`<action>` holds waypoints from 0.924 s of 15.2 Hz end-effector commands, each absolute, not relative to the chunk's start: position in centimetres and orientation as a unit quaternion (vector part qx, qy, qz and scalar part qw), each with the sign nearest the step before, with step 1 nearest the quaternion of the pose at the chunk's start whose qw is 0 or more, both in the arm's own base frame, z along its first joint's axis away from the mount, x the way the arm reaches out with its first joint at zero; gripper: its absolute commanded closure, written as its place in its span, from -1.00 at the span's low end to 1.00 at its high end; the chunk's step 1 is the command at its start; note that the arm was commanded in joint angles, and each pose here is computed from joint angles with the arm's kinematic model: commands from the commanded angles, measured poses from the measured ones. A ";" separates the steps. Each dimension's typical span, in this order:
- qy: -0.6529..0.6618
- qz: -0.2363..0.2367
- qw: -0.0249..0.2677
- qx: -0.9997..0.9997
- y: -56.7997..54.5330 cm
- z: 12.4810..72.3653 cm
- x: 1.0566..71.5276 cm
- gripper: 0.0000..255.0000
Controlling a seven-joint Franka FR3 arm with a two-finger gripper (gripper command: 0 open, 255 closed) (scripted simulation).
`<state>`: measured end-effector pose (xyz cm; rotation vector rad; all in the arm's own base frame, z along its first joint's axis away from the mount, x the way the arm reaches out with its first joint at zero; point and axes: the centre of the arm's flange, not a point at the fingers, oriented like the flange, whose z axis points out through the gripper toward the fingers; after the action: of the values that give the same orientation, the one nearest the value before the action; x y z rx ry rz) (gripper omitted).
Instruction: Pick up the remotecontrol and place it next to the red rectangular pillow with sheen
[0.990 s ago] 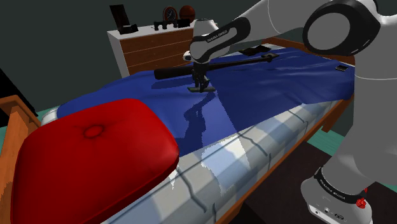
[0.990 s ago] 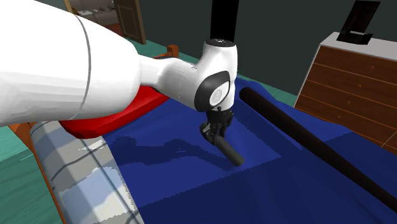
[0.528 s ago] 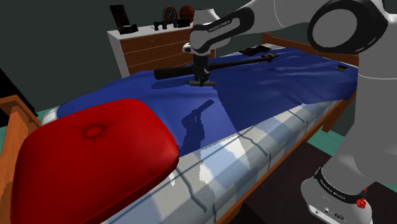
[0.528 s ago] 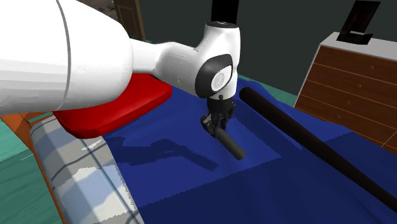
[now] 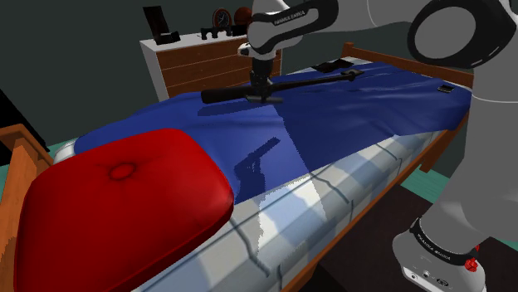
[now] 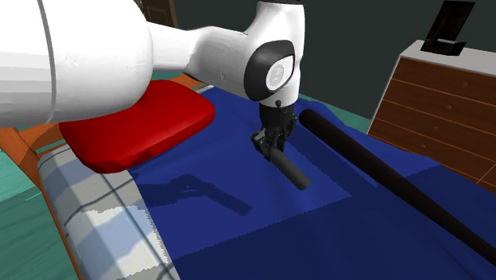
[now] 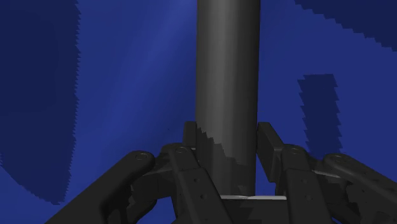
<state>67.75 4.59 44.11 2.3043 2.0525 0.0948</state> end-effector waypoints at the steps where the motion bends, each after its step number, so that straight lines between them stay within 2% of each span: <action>1: 0.665 0.031 0.027 0.746 4.8 45.2 67.8 1.00; 14: 0.665 0.031 0.027 0.746 4.8 52.1 67.8 1.00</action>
<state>67.85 4.72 51.54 2.3043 2.0523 0.0950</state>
